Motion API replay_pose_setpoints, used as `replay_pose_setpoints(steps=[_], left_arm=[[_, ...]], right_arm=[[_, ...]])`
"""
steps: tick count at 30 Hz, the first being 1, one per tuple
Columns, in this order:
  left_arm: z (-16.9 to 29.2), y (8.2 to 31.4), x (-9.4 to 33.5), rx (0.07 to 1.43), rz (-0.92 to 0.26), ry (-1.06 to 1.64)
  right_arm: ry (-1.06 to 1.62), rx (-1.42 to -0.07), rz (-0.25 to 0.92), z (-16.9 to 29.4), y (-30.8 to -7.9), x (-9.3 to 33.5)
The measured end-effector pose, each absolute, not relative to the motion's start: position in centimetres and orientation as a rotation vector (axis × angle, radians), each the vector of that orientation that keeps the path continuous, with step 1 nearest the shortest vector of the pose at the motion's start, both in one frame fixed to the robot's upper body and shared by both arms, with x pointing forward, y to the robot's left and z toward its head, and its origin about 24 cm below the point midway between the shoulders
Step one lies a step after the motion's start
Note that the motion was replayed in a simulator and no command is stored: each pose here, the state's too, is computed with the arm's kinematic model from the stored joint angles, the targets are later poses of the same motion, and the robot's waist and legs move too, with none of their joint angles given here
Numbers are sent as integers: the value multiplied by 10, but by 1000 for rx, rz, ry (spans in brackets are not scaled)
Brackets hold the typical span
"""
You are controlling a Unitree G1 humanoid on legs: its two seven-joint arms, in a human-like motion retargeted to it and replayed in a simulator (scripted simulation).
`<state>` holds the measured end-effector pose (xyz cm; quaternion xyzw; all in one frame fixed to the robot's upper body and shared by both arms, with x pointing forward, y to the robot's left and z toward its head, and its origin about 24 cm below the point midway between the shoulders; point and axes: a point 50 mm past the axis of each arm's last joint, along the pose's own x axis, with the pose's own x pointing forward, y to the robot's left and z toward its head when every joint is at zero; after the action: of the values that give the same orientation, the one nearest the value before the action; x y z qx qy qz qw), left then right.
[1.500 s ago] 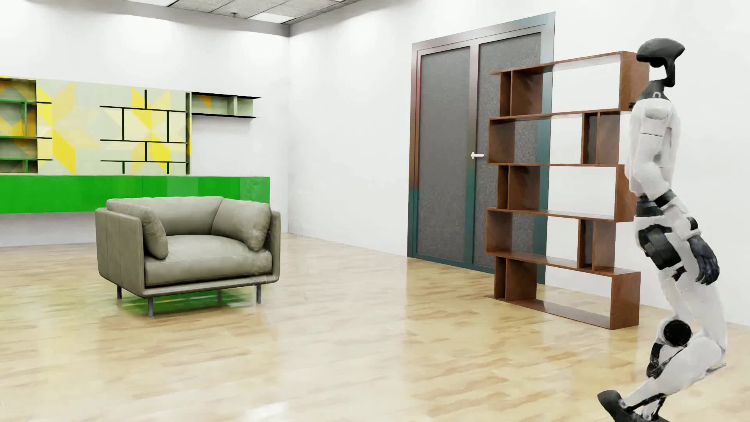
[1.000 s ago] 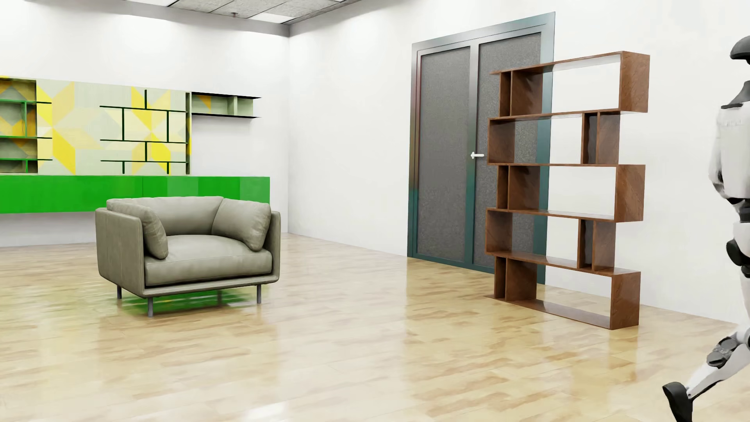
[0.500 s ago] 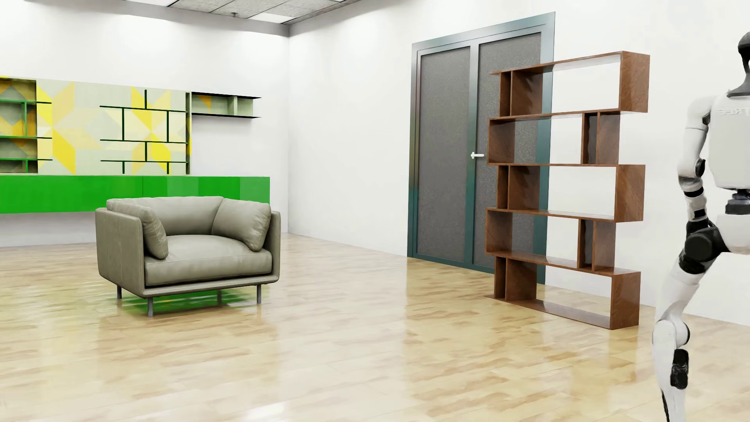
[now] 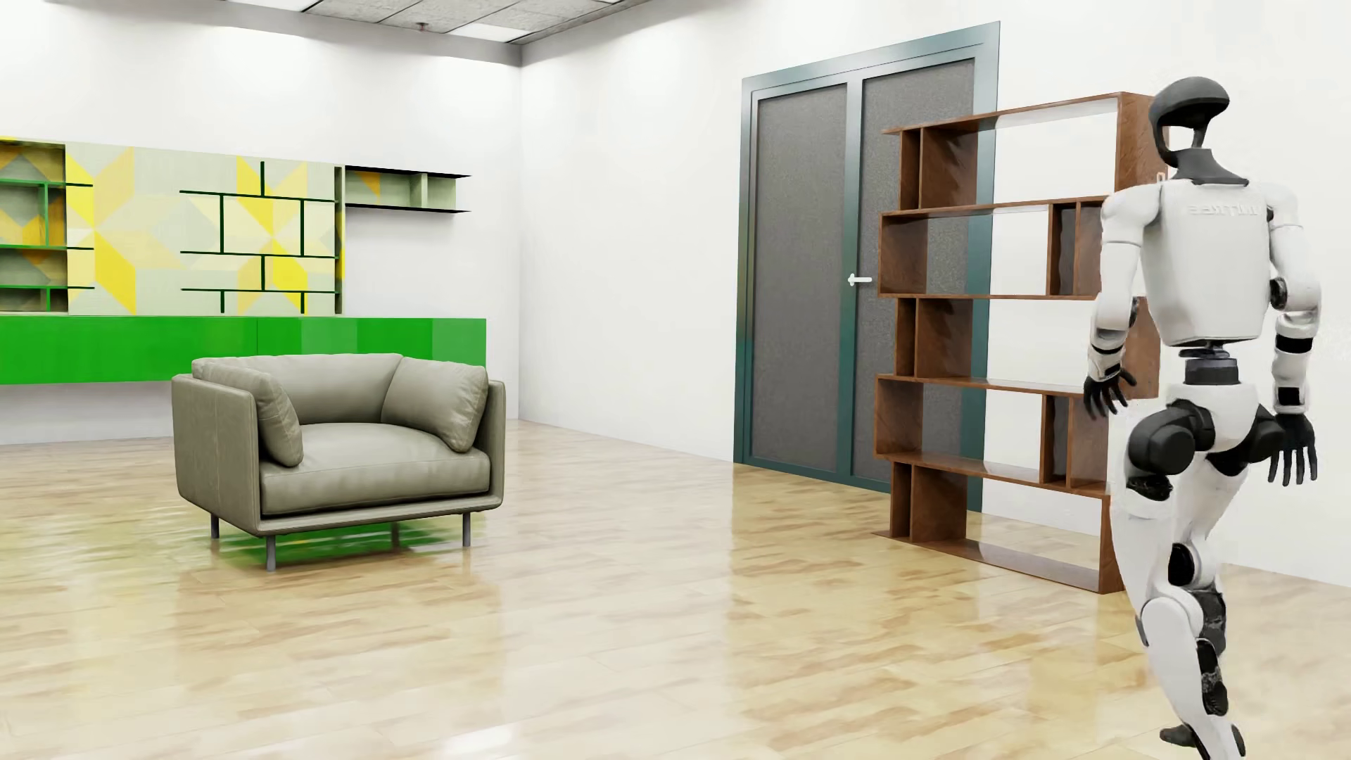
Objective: Move towards dark armchair
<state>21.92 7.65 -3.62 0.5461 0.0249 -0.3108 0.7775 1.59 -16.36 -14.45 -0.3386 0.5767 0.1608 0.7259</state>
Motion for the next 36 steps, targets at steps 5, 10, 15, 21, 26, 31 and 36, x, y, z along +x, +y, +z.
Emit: replay_pose_setpoints(steps=[5, 10, 15, 21, 26, 31, 36], left_arm=[[-33, 74, 220, 1180, -583, 74], [-84, 123, 177, 1198, -544, 471], [-138, 194, 111, 1127, -405, 1056], [-138, 227, 62, 991, -302, 1164], [-137, 216, 43, 908, -240, 1170], [-143, 196, 50, 883, -237, 1166], [-126, 183, 110, 994, -287, 902]], right_arm=[[1350, -1004, 730, -153, -182, -1], [1554, -1159, 602, -150, -249, 3], [1172, -1318, 415, -130, -257, 113], [410, -1517, 287, -35, -195, 264], [35, -1296, 301, 33, -136, 290], [211, -1387, 410, -12, -135, 249], [760, -1288, 335, -99, -176, 171]])
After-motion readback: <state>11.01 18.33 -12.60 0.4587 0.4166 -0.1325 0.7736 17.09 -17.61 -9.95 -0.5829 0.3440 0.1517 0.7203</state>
